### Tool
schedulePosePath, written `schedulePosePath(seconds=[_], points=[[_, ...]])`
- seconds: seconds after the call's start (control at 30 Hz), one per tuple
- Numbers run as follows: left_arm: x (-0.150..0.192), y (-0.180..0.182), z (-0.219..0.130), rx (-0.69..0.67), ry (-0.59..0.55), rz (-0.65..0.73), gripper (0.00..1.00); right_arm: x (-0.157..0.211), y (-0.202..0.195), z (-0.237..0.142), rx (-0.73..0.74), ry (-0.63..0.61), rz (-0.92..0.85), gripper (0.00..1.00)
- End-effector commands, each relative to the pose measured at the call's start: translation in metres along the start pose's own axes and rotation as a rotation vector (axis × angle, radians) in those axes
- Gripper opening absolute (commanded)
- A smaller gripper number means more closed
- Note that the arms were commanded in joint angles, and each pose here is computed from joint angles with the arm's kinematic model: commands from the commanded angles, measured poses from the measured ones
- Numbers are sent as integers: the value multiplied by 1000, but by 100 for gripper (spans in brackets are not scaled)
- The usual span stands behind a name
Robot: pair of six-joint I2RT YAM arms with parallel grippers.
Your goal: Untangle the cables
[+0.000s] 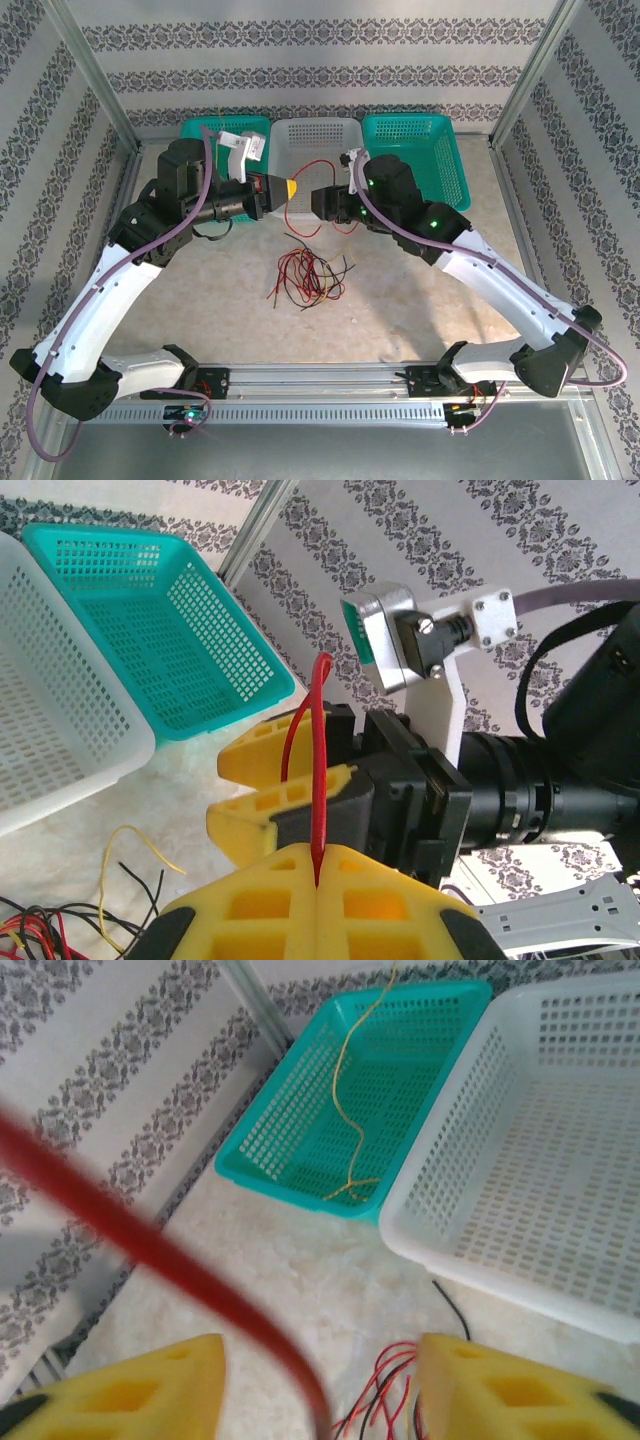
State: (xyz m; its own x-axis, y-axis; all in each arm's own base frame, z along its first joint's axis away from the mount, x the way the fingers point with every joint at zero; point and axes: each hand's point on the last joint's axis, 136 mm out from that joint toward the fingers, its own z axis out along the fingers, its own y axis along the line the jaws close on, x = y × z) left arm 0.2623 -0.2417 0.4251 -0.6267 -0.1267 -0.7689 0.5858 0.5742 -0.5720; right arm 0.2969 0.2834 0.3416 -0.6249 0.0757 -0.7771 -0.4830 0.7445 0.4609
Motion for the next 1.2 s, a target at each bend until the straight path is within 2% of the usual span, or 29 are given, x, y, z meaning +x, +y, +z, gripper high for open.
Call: schedulePosePath(seconds=[0.0,0.17,0.33,0.53,0.67,0.83,1.0,1.03,1.07,1.1,1.13,1.17], points=[[-13,-5,-10,16,-60,12,0,-19,-9,-2,-3,-74,64,41],[-23,-1,-18,-1,-112,7,0,-12,-56,-1,47,-100,230,29],[-34,0,-12,4,-123,13,0,1,-93,-1,104,-77,352,24],[-52,17,11,-41,-140,34,0,10,-101,-12,154,-65,337,42],[-80,55,30,-211,-185,80,0,31,-124,-29,280,-27,335,62],[-111,104,64,-306,-225,49,0,63,-133,-44,271,7,399,64],[-119,155,105,-361,-221,-5,0,91,-131,-51,247,39,437,64],[-117,168,115,-367,-211,-18,6,95,-130,-51,241,46,439,64],[-114,176,123,-372,-200,-30,20,99,-128,-50,237,52,438,64],[-110,186,131,-381,-183,-43,39,102,-127,-49,234,60,434,65],[-103,195,138,-392,-165,-59,50,105,-124,-47,231,69,426,65],[-98,201,140,-403,-152,-70,57,108,-122,-45,230,80,417,65]])
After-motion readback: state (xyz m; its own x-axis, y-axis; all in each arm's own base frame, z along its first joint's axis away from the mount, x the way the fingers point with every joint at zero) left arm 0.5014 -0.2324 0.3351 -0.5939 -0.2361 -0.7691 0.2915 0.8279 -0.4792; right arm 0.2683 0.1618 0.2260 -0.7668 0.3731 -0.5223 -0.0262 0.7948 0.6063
